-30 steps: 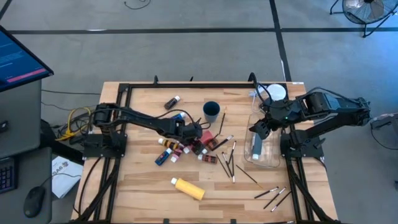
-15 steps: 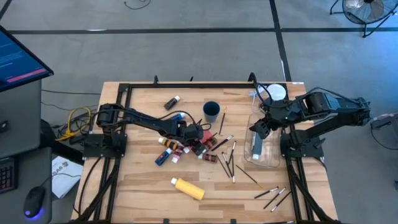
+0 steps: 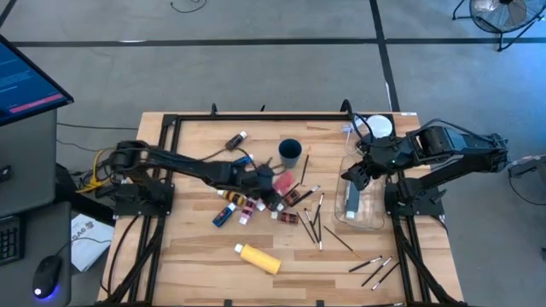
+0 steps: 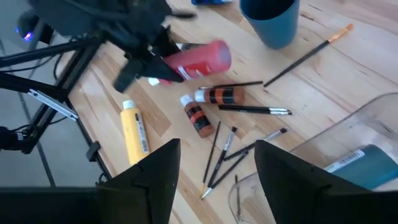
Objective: Pick & Place Paint Supplies
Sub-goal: Put the large red paint bottle into the transparent bin
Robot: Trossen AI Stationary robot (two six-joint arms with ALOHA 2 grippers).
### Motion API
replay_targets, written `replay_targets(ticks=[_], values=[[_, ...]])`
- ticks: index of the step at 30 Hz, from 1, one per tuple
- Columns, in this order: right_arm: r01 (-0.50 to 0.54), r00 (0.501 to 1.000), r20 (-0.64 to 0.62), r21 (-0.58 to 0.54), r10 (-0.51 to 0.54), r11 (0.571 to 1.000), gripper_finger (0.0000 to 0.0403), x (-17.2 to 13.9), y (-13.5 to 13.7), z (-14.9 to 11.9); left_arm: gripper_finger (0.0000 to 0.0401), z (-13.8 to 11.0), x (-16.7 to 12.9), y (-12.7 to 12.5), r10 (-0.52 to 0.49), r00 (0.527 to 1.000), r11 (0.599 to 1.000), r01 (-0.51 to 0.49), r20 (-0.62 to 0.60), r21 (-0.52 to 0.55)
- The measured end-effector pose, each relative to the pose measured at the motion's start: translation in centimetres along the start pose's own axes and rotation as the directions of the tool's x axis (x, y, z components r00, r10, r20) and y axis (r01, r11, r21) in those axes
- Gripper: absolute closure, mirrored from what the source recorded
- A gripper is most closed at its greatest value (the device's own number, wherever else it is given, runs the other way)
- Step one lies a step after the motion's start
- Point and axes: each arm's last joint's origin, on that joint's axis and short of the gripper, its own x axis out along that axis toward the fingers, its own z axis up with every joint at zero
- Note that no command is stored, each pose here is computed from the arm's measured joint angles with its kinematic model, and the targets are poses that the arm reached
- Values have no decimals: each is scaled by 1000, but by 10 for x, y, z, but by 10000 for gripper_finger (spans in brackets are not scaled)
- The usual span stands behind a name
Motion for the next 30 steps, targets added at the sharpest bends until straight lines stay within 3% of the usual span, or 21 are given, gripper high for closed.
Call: replay_targets(ticks=[3, 5, 9, 12, 17, 19, 20, 23, 26, 30], values=[[-68, 997, 46, -17, 69, 998, 203, 0, 7, 4, 264, 15, -34, -10, -85, 986, 996, 89, 143, -27], [-139, 986, 91, -35, 142, 990, 203, -2, 14, 8, 264, 27, -58, -18, -171, 950, 982, 185, 261, -27], [-314, 923, 208, -81, 324, 946, 203, -8, 33, 18, 264, 49, -104, -33, -362, 797, 917, 397, 483, 32], [-458, 822, 320, -118, 471, 881, 203, -18, 47, 29, 264, 60, -136, -40, -464, 652, 849, 521, 599, 89], [-641, 582, 517, -184, 628, 746, 203, -37, 65, 53, 265, 68, -172, -44, -563, 461, 744, 644, 686, 177], [-643, 549, 554, -199, 626, 739, 203, -34, 67, 60, 265, 70, -183, -44, -591, 407, 706, 679, 697, 202], [-633, 543, 569, -207, 618, 746, 203, -30, 68, 64, 265, 70, -186, -44, -602, 390, 692, 690, 697, 212], [-592, 591, 576, -165, 564, 789, 203, -9, 67, 73, 265, 71, -189, -44, -639, 372, 656, 721, 673, 224], [-598, 599, 588, -123, 543, 792, 203, 12, 73, 81, 265, 70, -189, -45, -672, 369, 618, 757, 643, 211], [-639, 544, 611, -143, 575, 756, 197, 30, 86, 88, 265, 69, -189, -46, -710, 368, 581, 788, 601, 204]])
